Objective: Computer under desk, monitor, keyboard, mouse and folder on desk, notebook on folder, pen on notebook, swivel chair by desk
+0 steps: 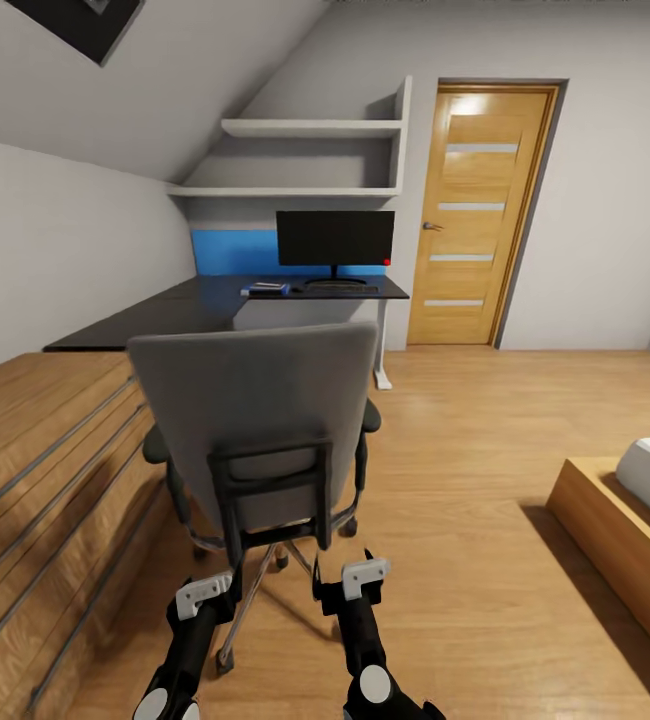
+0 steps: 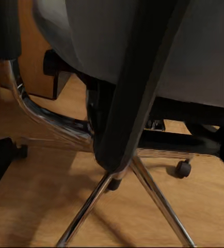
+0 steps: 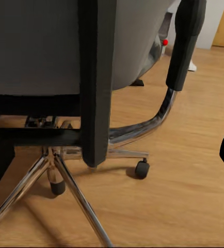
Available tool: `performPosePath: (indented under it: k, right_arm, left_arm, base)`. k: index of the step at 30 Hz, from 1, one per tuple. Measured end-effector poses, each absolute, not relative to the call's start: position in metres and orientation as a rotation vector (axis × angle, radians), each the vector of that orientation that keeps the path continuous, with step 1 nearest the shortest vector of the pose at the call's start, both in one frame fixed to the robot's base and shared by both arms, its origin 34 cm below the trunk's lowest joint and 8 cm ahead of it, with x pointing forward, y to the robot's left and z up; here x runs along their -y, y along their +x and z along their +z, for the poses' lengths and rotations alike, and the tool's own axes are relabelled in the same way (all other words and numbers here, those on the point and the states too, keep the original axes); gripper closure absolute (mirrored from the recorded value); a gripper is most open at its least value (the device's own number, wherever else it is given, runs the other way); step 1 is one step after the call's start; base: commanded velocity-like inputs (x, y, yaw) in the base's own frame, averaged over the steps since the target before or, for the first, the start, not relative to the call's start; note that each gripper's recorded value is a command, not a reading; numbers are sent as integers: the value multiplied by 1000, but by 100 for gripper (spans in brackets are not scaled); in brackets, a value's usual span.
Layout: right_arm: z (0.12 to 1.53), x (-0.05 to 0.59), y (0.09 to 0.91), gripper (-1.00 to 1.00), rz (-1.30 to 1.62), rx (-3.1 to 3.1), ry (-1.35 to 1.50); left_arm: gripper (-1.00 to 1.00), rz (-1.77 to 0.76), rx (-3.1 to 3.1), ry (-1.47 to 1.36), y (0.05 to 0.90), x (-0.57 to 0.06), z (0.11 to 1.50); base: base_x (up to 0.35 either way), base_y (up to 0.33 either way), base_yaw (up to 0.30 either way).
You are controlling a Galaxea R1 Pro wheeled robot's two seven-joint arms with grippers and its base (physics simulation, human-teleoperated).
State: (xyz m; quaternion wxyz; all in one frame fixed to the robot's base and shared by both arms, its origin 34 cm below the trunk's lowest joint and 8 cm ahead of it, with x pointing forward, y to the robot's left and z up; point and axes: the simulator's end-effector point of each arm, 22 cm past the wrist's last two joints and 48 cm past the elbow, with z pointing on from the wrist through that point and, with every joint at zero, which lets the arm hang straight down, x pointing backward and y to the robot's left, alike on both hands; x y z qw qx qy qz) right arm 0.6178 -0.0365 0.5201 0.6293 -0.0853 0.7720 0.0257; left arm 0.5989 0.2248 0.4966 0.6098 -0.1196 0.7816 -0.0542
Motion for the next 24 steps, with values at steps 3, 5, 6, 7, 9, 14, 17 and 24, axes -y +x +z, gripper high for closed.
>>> performPosePath:
  k: [3, 5, 6, 7, 9, 14, 17, 24]
  right_arm:
    - [520, 37, 618, -100, 59, -1769, -196]
    - [520, 37, 618, -100, 58, -1769, -196]
    - [520, 37, 618, -100, 59, -1769, -196]
    - [520, 37, 618, -100, 59, -1769, -196]
    - [520, 37, 618, -100, 59, -1769, -196]
    - [520, 37, 618, -100, 58, -1769, -196]
    - [520, 37, 618, -100, 58, -1769, -196]
    - [520, 37, 618, -100, 59, -1769, -196]
  left_arm:
    - [-100, -125, -1805, -276, 599, -225, 497]
    - [-100, -124, -1805, -277, 599, -225, 497]
    - [-100, -124, -1805, -277, 599, -226, 497]
    - [-100, -124, -1805, -277, 599, -226, 497]
    - [-100, -124, -1805, -277, 599, -226, 496]
    - [-100, -121, -1805, -280, 599, -227, 496]
    - [-100, -119, -1804, -283, 599, -228, 496]
    - [-100, -99, -1800, -312, 599, -240, 496]
  base:
    - [-266, 7, 0]
    - [-270, 4, 0]
    - [-271, 2, 0]
    - [-271, 2, 0]
    - [-271, 1, 0]
    - [-251, 1, 0]
    - [-172, 0, 0]
    - [-63, 0, 0]
